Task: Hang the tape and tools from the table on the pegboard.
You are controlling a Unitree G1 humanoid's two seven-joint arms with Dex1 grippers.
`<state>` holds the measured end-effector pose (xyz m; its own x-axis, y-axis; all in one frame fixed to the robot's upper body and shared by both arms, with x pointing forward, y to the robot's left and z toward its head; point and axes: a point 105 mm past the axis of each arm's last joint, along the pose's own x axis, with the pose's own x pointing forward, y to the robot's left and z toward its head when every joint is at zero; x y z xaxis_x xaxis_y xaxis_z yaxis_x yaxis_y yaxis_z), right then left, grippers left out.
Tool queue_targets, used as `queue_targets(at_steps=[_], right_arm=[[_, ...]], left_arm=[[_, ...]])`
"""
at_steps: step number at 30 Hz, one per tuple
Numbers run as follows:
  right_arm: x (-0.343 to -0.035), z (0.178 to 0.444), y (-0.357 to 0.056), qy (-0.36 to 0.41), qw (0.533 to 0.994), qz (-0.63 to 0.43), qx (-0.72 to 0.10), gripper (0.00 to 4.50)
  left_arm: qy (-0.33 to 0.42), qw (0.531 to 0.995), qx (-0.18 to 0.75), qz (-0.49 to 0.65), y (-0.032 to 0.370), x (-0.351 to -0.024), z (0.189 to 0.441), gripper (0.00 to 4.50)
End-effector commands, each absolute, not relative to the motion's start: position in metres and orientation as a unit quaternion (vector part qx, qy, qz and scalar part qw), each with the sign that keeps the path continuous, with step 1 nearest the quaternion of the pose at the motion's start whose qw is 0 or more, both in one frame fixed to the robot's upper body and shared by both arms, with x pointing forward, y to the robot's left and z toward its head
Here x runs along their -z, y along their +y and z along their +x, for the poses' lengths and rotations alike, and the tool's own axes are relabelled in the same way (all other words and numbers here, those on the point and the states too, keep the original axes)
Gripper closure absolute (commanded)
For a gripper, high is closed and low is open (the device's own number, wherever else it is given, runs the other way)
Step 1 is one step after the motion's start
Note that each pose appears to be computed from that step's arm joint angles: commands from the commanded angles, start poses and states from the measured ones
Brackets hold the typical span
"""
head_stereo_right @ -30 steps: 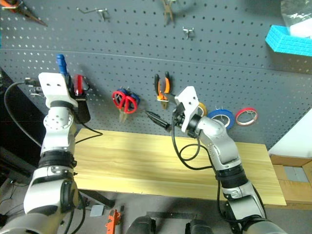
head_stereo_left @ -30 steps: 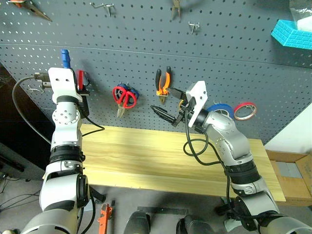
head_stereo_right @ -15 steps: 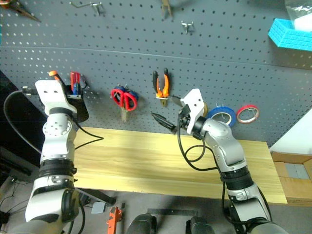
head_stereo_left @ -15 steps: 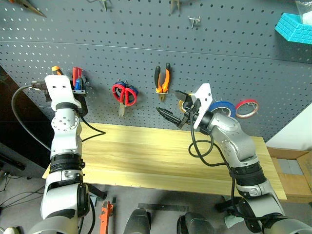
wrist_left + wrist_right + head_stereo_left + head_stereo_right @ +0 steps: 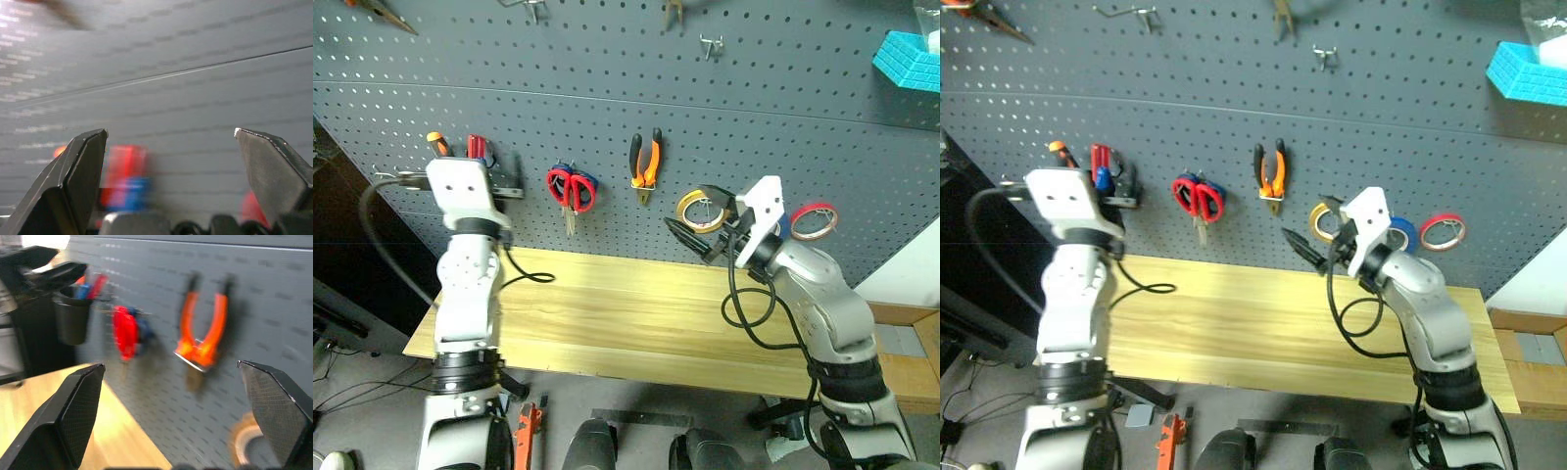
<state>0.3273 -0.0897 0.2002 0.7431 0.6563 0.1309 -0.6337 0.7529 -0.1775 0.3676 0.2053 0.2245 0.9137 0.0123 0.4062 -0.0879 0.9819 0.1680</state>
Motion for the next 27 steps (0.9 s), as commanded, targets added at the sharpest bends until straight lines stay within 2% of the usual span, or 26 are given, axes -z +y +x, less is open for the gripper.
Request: queue_targets(at_steps=[1,5,8,13,27], right_arm=[[-0.204,0.328,-0.115,-0.102,0.958,-0.078,-0.257,0.00],[-0.191,0.332,-0.135,-0.077,0.978,-0.078,-0.176,0.00],[-0.167,0.328,-0.173,-0.039,0.995,-0.059,-0.075,0.00],[-0.139,0.323,-0.190,-0.014,0.997,-0.071,-0.030,0.00],[-0.123,0.328,-0.181,-0.016,0.998,-0.058,-0.031,0.00]], left_arm=[[-0.178,0.983,0.020,0.050,0.176,-0.216,0.368,0.02],[-0.091,0.996,0.020,-0.009,0.168,-0.182,0.374,0.02],[-0.007,0.999,0.048,-0.022,0.161,-0.138,0.371,0.02],[0.063,0.995,0.074,-0.017,0.163,-0.092,0.363,0.02],[0.076,0.996,0.013,0.035,0.193,-0.080,0.368,0.02]])
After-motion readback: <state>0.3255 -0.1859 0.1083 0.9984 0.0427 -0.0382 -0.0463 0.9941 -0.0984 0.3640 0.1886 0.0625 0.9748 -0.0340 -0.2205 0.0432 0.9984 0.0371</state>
